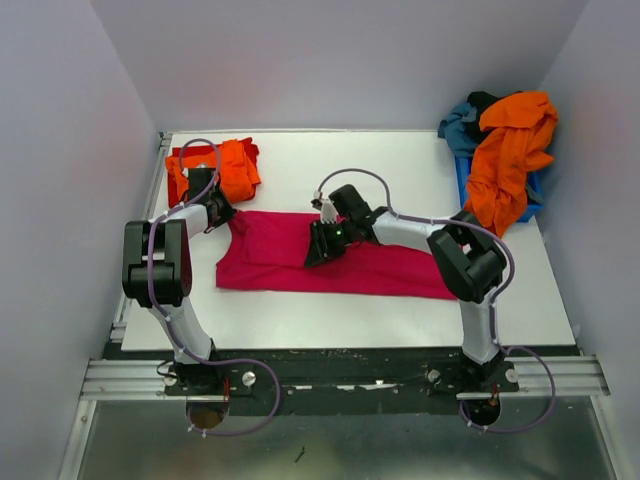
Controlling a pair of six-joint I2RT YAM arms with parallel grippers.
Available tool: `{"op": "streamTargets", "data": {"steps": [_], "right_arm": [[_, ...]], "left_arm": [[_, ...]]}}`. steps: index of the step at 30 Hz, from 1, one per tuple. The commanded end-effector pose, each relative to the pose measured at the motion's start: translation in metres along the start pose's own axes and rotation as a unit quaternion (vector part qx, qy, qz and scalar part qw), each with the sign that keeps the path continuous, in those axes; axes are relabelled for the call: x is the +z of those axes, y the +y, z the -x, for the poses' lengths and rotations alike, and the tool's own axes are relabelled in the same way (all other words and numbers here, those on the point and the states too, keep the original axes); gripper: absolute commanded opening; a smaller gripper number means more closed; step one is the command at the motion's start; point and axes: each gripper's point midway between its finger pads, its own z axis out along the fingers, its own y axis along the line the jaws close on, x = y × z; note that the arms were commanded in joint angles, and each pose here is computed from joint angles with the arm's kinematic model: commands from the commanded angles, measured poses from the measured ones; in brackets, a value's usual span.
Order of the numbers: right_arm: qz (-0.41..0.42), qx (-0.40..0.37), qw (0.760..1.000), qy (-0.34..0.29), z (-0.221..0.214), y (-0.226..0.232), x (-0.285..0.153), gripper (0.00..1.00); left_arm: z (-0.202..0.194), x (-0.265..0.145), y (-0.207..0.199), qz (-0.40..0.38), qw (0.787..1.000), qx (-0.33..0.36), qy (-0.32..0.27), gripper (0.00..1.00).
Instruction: Fold and stack the t-shirts
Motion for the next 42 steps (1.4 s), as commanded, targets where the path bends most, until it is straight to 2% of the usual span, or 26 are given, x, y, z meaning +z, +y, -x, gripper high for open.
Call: {"op": "streamTargets", "data": {"steps": [1,8,9,12,13,14,16,19,22,23,27,29,34,39,42], "right_arm": [[-0.012,-0.051,0.998,-0.039,0.023,0.023,-0.027,0.47],[0.020,-0.072,0.995,-0.062,0.066,0.042,-0.010,0.52],[0.027,-0.075,0.995,-0.066,0.073,0.046,-0.005,0.52],[0.049,-0.079,0.993,-0.068,0.085,0.053,0.014,0.56],[0.052,-0.077,0.993,-0.069,0.088,0.053,0.020,0.56],[0.060,-0.082,0.992,-0.074,0.094,0.057,0.024,0.62],[0.074,-0.084,0.991,-0.076,0.099,0.063,0.033,0.63],[0.096,-0.086,0.989,-0.074,0.104,0.068,0.045,0.63],[0.116,-0.091,0.986,-0.076,0.104,0.073,0.055,0.63],[0.120,-0.090,0.986,-0.074,0.102,0.072,0.059,0.63],[0.131,-0.099,0.983,-0.079,0.100,0.072,0.068,0.63],[0.132,-0.099,0.983,-0.077,0.097,0.069,0.072,0.63],[0.131,-0.102,0.984,-0.071,0.089,0.066,0.078,0.63],[0.122,-0.114,0.983,-0.079,0.088,0.062,0.080,0.63],[0.120,-0.110,0.984,-0.076,0.087,0.058,0.084,0.63]], "left_arm": [[0.012,-0.002,0.001,0.004,1.000,0.005,-0.014,0.00],[0.021,-0.015,0.003,0.015,0.999,0.011,-0.035,0.01],[0.022,-0.017,0.002,0.015,0.999,0.011,-0.036,0.06],[0.024,-0.023,0.000,0.011,0.999,0.009,-0.042,0.43],[0.024,-0.026,0.000,0.010,0.999,0.009,-0.045,0.49],[0.024,-0.029,-0.001,0.008,0.999,0.007,-0.048,0.55],[0.024,-0.038,-0.003,0.001,0.998,0.002,-0.059,0.64],[0.025,-0.050,-0.005,-0.005,0.998,-0.001,-0.067,0.68],[0.025,-0.060,-0.004,-0.001,0.997,-0.008,-0.079,0.67],[0.022,-0.062,-0.006,-0.008,0.997,-0.010,-0.077,0.63],[-0.001,-0.062,-0.022,-0.059,0.997,-0.024,-0.040,0.35],[-0.017,-0.056,-0.029,-0.075,0.997,-0.022,-0.011,0.27],[-0.028,-0.047,-0.039,-0.093,0.996,-0.012,0.011,0.24],[-0.019,-0.060,-0.041,-0.095,0.995,-0.012,-0.014,0.23],[-0.014,-0.067,-0.043,-0.098,0.995,-0.009,-0.025,0.19]]}}
